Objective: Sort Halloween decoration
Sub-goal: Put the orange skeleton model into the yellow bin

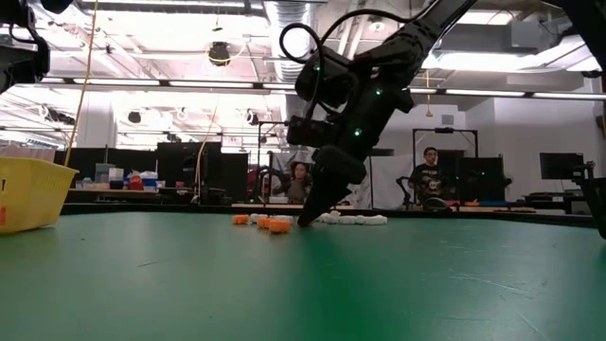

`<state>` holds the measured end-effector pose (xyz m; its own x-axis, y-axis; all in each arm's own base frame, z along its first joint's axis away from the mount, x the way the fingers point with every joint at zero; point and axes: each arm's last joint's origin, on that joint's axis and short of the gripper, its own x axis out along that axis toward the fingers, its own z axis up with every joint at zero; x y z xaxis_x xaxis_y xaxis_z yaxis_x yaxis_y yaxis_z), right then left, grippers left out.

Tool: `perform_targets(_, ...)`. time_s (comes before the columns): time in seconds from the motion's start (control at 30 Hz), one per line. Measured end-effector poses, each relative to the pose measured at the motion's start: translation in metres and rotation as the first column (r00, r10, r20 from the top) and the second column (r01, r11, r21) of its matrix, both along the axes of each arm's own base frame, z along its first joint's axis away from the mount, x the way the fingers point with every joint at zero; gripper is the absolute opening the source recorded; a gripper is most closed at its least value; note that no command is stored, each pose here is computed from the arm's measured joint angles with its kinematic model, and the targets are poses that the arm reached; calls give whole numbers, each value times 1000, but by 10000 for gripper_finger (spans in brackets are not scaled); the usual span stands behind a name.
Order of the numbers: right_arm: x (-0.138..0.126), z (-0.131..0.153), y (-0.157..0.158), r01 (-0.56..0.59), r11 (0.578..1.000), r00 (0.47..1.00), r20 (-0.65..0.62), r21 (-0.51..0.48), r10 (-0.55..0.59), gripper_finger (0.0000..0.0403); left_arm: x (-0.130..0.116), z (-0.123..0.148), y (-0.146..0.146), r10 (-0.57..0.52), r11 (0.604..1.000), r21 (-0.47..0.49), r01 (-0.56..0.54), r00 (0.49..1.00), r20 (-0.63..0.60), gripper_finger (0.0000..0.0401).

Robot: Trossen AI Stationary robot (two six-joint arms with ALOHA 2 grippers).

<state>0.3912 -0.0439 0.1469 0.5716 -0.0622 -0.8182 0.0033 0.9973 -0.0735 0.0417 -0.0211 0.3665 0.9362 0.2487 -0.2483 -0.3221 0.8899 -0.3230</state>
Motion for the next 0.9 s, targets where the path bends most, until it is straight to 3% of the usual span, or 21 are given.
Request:
perform_targets(0.37, -2, -2, 1, 9, 1000, 1000, -28, 10, -8, 94, 0, 0, 0, 0, 1000, 1, 0, 1000, 0, 226)
perform_targets(0.9, -5, 11, 9, 49, 998, 999, -12, 45, -49, 19, 0, 0, 0, -1, 1000, 5, 1, 1000, -2, 226)
